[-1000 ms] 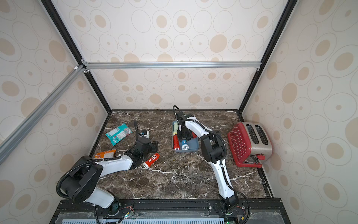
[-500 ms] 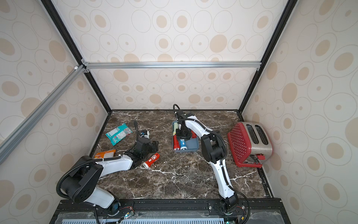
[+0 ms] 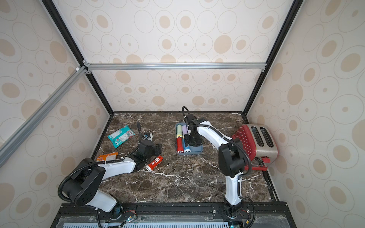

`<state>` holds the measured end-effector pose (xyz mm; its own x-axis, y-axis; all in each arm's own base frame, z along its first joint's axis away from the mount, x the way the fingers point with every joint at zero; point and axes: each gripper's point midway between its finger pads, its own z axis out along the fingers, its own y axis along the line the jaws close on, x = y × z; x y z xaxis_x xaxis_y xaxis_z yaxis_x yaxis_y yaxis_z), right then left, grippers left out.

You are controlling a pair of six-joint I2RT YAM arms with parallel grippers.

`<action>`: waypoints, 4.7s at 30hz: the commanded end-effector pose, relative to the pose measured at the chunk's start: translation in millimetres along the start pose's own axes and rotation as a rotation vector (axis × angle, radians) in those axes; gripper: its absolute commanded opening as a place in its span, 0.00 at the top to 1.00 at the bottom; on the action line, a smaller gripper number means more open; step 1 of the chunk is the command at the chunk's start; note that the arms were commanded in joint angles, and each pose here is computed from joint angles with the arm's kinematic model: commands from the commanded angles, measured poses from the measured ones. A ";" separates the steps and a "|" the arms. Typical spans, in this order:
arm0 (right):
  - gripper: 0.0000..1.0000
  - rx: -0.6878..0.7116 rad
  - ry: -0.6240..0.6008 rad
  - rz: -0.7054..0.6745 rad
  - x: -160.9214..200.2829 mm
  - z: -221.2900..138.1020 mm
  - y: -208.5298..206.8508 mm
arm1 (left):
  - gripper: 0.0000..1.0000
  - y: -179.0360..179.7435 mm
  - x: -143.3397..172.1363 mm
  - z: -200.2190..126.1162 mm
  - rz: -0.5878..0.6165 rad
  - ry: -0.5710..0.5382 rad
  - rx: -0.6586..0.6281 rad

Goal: Put the flashlights into the storage boxes
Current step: Place the flashlight at the storage box, then pick up the flashlight from the center of the board, then place the flashlight at the storage box.

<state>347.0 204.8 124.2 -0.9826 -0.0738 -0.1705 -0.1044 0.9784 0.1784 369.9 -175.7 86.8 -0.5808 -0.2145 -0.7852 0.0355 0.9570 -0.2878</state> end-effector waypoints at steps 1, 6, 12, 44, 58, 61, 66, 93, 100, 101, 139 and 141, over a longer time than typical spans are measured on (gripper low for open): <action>0.45 0.135 -0.084 -0.045 27.6 -19.8 -39.4 | 0.37 -8.0 -15.9 -4.2 0.023 -0.022 0.024; 0.45 0.259 -0.120 -0.048 95.5 -8.0 -93.8 | 0.35 -12.9 7.6 -6.7 0.039 0.139 0.039; 0.44 0.125 -0.233 0.045 122.2 -2.3 -89.3 | 0.34 -3.5 44.3 -22.7 0.072 0.326 0.020; 0.40 0.217 -0.443 0.031 151.8 6.7 -104.8 | 0.02 9.4 98.7 -42.3 0.054 0.564 -0.011; 0.48 0.208 -0.478 0.045 151.5 2.4 -107.4 | 0.41 -3.1 109.8 -34.2 0.108 0.575 -0.016; 0.48 0.215 -0.468 0.042 151.6 3.6 -107.3 | 0.48 -6.8 111.9 -31.9 0.109 0.581 -0.016; 0.48 0.218 -0.467 0.043 151.3 3.4 -107.5 | 0.58 -8.7 113.6 -28.2 0.108 0.575 -0.036; 0.47 0.182 -0.575 0.099 156.2 -13.3 -117.8 | 0.67 -217.5 4.2 -31.0 -0.326 0.295 0.527; 0.47 0.172 -0.602 0.114 157.5 -17.8 -120.4 | 0.74 -286.9 18.4 -0.5 -0.407 0.406 0.666; 0.47 0.171 -0.603 0.112 157.9 -17.8 -120.4 | 0.75 -289.5 20.6 4.9 -0.418 0.410 0.658; 0.47 0.126 -0.653 0.117 159.2 -23.9 -120.1 | 0.69 -239.8 35.9 94.8 -0.693 0.409 0.296; 0.47 0.126 -0.653 0.119 159.3 -23.6 -120.1 | 0.69 -238.9 34.8 99.5 -0.681 0.407 0.287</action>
<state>201.1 74.9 101.6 -0.6887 0.1295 -0.7134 0.0433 0.9895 0.1379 405.6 -433.2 69.8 -0.8143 -0.5703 -0.1077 -0.2661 0.5317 -0.8040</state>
